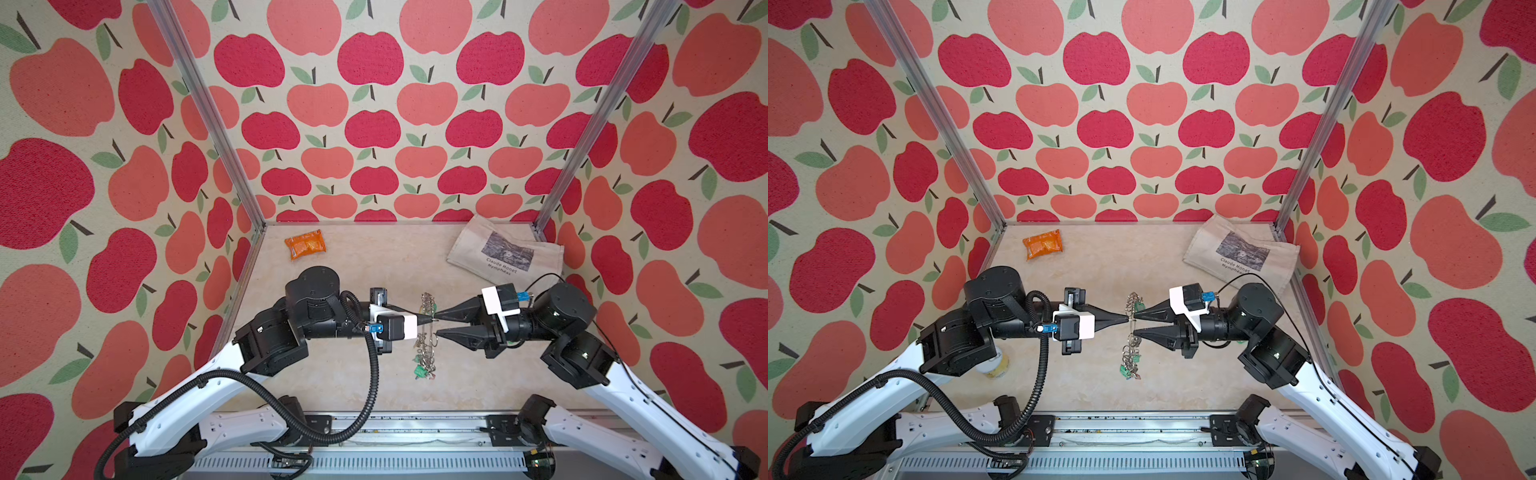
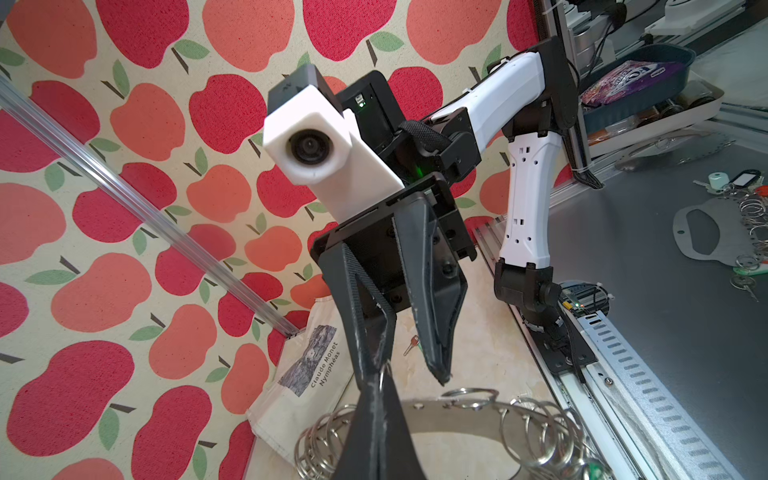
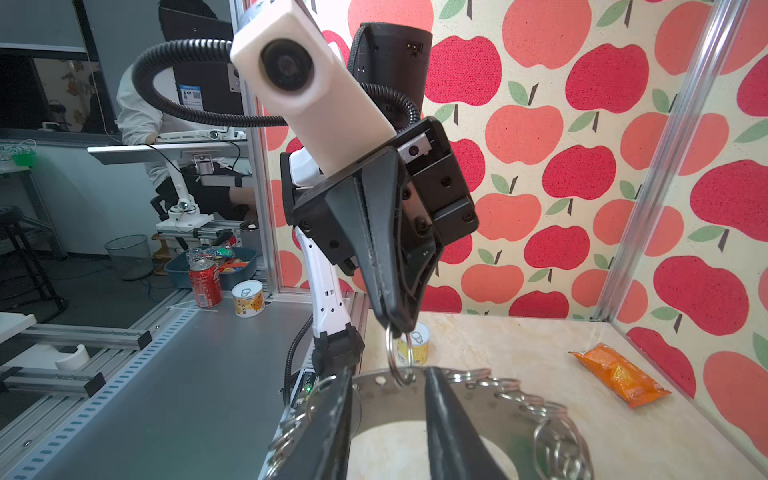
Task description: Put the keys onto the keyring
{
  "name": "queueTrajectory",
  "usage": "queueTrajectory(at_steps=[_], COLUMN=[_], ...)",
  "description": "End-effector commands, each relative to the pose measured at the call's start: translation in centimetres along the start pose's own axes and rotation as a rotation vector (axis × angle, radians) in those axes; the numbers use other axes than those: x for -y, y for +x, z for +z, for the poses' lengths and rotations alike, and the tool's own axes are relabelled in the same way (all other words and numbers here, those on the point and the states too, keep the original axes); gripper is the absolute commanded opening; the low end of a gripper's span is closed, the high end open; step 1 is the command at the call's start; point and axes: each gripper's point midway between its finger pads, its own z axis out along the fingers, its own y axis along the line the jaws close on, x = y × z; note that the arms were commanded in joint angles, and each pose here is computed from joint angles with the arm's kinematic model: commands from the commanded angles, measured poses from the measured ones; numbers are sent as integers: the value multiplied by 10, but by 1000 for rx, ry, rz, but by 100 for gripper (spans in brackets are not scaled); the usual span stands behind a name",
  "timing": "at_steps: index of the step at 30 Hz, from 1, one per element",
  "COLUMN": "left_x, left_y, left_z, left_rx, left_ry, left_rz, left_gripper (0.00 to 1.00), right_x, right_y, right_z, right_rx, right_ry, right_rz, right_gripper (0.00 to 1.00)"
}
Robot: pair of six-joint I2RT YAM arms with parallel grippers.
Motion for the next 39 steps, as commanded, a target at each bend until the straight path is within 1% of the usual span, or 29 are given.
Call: queueTrajectory(at_steps=[1, 8, 17, 22, 28, 33, 35, 39], left_x=[-4, -4, -5, -6, -4, -1, 0, 1], left_y=[-16, -17, -14, -9, -6, -7, -10, -12], left_z=[-3, -3, -3, -3, -1, 0, -1, -1], left_rx=[60, 61, 45, 26, 19, 25, 34, 38], left_ry=[-7, -8, -11, -18, -6, 23, 32, 43], left_rz=[30, 26, 23, 25, 7, -17, -23, -29], left_gripper=[0, 0, 0, 0, 0, 0, 0, 0], right_x=[-3, -4, -12, -20, -25, -23, -20, -19], right_y=[-14, -13, -15, -18, -21, -20, -19, -22], right_z=[-2, -1, -2, -3, -3, -3, -2, -4], right_rx=[22, 20, 25, 31, 33, 23, 19, 29], right_ry=[9, 0, -43, -76, -114, -99, -81, -63], right_rz=[-47, -38, -41, -52, -48, -45, -41, -50], right_gripper=[30, 18, 8, 0, 0, 0, 1, 6])
